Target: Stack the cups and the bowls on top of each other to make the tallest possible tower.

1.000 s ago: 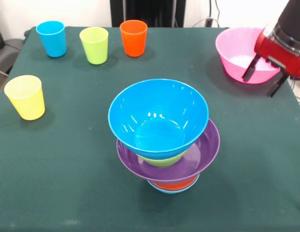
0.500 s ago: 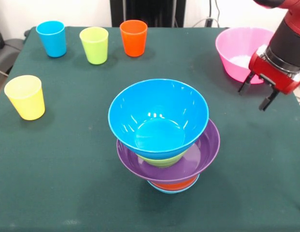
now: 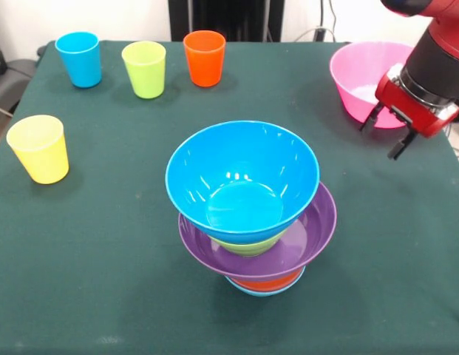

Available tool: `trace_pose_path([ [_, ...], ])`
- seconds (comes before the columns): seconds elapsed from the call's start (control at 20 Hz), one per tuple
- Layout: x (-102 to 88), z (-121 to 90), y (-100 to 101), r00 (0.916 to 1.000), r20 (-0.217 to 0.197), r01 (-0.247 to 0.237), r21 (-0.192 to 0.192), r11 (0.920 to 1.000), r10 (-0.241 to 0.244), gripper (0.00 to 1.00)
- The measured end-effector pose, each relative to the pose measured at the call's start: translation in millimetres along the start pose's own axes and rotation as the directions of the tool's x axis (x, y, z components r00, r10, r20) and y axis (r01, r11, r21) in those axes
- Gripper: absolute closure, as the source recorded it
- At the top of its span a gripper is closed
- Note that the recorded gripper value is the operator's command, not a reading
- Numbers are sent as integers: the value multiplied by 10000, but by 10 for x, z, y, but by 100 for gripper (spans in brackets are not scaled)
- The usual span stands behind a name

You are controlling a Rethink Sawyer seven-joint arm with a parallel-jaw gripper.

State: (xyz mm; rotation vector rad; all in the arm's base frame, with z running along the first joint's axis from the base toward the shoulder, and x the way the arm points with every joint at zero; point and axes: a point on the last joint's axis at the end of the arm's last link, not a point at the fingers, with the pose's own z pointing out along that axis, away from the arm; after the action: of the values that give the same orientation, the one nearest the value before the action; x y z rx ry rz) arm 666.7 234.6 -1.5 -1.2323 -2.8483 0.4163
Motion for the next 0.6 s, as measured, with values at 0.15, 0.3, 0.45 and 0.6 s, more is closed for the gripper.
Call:
trace_pose_path([
  [0.15, -50, -93, -39, 9999, -7, -125, 153, 9998, 125, 0],
  [0.3, -81, -165, -63, 9998, -32, -197, 241, 9995, 198, 0],
  [0.45, -129, -303, -96, 9995, -85, -310, 370, 9988, 313, 0],
  [0.6, -181, -475, -124, 9989, -121, -438, 429, 9981, 443, 0],
])
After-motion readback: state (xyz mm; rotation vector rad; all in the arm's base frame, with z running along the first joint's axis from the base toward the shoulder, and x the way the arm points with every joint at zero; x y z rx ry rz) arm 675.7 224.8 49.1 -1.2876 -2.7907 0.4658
